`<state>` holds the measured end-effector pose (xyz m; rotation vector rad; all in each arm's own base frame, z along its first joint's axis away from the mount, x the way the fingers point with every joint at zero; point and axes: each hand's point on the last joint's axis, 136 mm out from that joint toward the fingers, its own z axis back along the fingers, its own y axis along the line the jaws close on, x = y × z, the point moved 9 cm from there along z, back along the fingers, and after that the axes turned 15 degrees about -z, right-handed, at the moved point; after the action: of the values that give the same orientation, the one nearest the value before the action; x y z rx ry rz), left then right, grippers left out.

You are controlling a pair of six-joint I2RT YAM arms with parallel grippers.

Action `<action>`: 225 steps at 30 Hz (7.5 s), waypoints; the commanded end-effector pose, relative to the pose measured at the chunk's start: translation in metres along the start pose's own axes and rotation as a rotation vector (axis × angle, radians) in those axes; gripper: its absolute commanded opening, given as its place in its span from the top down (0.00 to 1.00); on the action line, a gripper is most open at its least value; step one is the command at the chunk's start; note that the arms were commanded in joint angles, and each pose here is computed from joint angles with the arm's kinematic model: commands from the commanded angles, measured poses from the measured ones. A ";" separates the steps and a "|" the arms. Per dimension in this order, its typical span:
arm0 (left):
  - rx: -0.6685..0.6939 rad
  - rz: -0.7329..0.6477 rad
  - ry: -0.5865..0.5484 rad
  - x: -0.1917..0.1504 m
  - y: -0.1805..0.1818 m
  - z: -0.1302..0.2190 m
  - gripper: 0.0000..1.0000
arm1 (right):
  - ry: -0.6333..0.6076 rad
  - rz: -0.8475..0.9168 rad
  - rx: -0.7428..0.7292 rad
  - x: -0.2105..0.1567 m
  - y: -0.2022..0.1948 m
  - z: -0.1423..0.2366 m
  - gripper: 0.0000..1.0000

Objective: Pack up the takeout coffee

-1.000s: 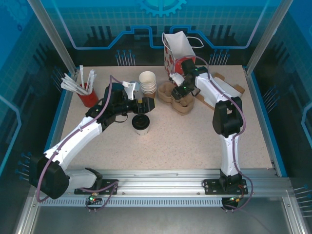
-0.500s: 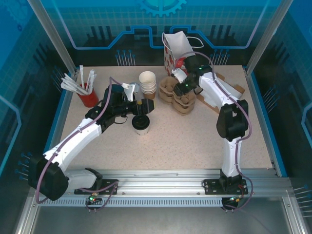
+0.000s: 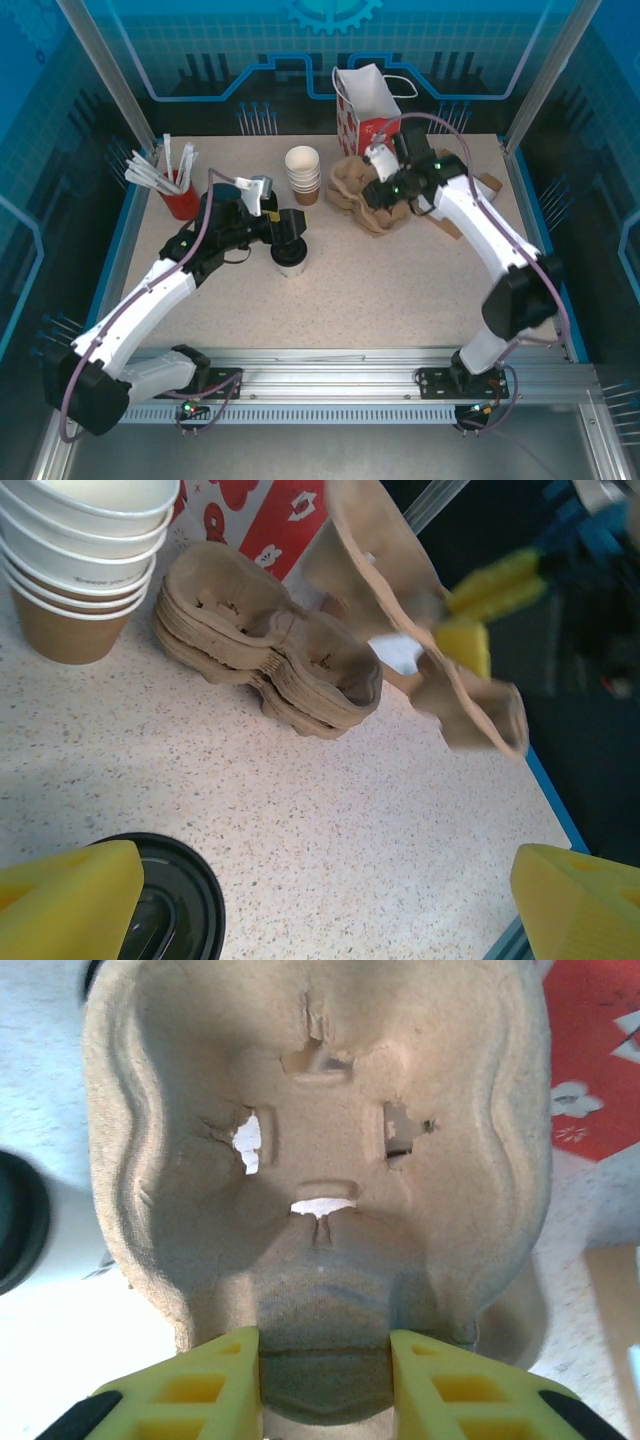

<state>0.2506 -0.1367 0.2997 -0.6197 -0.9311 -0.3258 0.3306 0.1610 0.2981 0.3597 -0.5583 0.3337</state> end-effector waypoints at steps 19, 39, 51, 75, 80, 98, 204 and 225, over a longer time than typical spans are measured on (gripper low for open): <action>0.082 -0.013 -0.015 -0.016 0.006 0.027 0.03 | 0.162 -0.151 -0.173 -0.136 0.063 -0.110 0.64; 0.023 -0.014 -0.050 -0.002 0.000 0.025 0.04 | 0.006 -0.054 -0.181 -0.080 0.078 -0.038 0.38; -0.065 -0.042 -0.101 0.042 -0.020 0.004 0.07 | -0.403 -0.250 -0.246 0.068 -0.029 0.064 0.26; -0.080 -0.038 -0.041 0.046 -0.020 -0.024 0.07 | -0.407 -0.437 -0.198 0.174 -0.135 -0.031 0.44; -0.084 -0.037 -0.032 0.045 -0.021 -0.025 0.07 | -0.408 -0.456 -0.180 0.177 -0.144 -0.051 0.54; -0.093 -0.031 0.011 0.038 -0.017 -0.039 0.07 | -0.490 -0.473 -0.136 0.192 -0.161 -0.068 0.65; -0.146 -0.012 -0.029 0.003 -0.033 0.017 0.07 | -0.178 -0.306 -0.020 -0.047 -0.065 0.088 0.98; -0.118 -0.032 -0.011 -0.001 -0.029 0.016 0.07 | -0.196 -0.327 -0.191 -0.041 -0.073 0.101 0.60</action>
<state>0.2260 -0.1475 0.3157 -0.7183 -0.9403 -0.3833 0.2890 0.0561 0.3169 0.3837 -0.6610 -0.0211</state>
